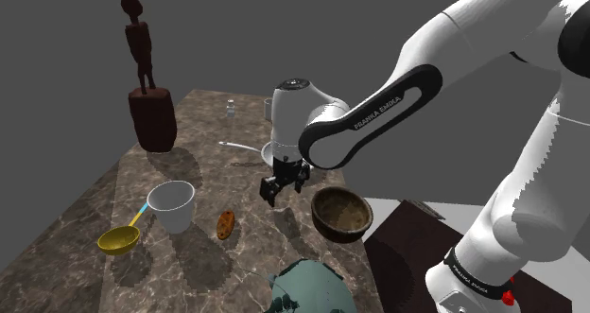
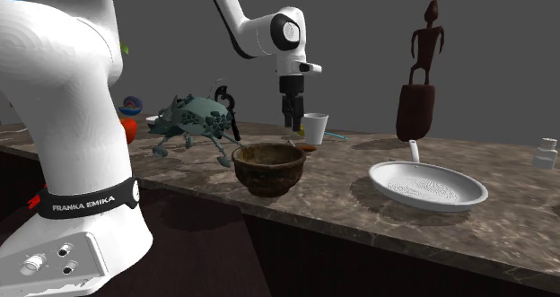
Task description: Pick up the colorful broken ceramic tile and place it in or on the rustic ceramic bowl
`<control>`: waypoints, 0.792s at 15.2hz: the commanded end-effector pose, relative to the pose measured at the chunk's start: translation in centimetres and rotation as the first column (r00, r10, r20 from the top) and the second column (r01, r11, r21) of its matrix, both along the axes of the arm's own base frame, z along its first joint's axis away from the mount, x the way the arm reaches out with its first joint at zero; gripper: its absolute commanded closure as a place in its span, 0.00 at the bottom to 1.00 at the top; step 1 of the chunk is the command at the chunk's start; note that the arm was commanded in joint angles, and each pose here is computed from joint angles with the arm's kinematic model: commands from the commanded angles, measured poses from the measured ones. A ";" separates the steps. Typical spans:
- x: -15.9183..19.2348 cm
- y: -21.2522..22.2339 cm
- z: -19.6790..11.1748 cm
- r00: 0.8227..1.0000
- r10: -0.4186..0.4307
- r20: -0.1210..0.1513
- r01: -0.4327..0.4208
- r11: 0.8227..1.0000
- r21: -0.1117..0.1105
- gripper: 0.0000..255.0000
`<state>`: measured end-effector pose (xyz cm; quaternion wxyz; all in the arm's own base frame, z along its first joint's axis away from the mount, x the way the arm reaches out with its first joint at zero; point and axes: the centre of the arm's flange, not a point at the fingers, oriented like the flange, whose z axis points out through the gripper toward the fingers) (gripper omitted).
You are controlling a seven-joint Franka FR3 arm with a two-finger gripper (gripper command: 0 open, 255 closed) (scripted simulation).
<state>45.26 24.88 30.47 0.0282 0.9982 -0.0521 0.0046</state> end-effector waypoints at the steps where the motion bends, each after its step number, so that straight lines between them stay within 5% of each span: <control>1: 0.2 0.3 -0.9 1.000 -0.001 0.002 0.001 1.000 -0.001 0.00; 12: 0.2 0.1 -3.9 1.000 -0.001 0.002 0.001 1.000 -0.001 0.00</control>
